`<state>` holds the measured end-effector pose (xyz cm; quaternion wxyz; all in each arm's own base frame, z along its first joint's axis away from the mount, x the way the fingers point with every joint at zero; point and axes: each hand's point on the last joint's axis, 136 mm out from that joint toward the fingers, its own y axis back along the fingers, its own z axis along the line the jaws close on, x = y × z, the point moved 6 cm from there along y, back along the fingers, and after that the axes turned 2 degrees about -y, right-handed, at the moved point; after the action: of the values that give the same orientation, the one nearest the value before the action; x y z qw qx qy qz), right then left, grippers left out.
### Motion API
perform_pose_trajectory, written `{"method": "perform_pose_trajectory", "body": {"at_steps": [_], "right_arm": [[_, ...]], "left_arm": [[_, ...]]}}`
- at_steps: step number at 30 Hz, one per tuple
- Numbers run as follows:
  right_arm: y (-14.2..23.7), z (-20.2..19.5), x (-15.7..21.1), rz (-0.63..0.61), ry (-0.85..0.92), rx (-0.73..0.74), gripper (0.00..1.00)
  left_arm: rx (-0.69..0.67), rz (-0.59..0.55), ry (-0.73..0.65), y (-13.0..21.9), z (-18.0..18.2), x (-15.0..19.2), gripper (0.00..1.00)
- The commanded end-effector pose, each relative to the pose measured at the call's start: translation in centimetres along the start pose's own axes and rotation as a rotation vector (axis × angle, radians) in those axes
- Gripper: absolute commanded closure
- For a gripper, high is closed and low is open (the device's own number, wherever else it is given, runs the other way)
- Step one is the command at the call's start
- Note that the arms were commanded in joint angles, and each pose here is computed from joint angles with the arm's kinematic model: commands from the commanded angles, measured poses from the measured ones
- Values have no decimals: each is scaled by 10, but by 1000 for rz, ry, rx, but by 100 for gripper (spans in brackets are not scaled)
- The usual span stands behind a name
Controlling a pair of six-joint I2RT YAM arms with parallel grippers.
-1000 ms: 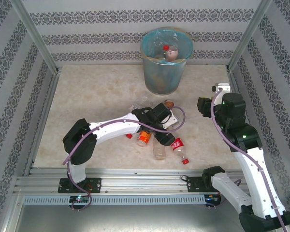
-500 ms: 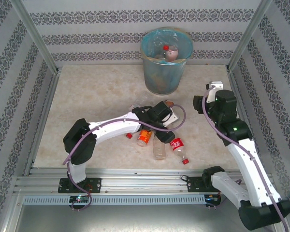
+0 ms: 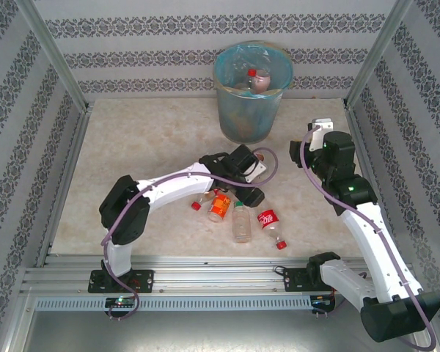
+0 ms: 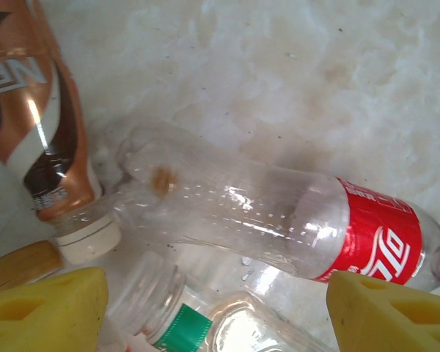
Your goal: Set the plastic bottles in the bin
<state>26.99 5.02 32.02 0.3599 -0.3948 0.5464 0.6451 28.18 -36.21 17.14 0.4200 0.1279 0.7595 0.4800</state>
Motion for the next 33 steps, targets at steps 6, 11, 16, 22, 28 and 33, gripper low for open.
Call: {"method": "perform_pose_trajectory", "body": {"at_steps": [6, 11, 16, 22, 28, 33], "right_arm": [[10, 0, -30, -107, 31, -14, 49], [10, 1, -34, -109, 36, -22, 49], [14, -1, -30, -113, 33, -6, 49], [30, -3, -38, -160, 65, 13, 49], [47, 1, -55, -221, 94, -11, 49], [60, 3, -64, -253, 108, -23, 49]], "left_arm": [[18, 76, 162, -2, 17, -1, 23], [59, 157, 157, -7, 13, 0, 33], [171, 126, -5, 0, -8, -8, 28], [137, 56, -670, 9, -8, -6, 18], [194, -59, -1153, -5, -22, -13, 12], [248, -18, -1289, -32, -35, -9, 13]]}}
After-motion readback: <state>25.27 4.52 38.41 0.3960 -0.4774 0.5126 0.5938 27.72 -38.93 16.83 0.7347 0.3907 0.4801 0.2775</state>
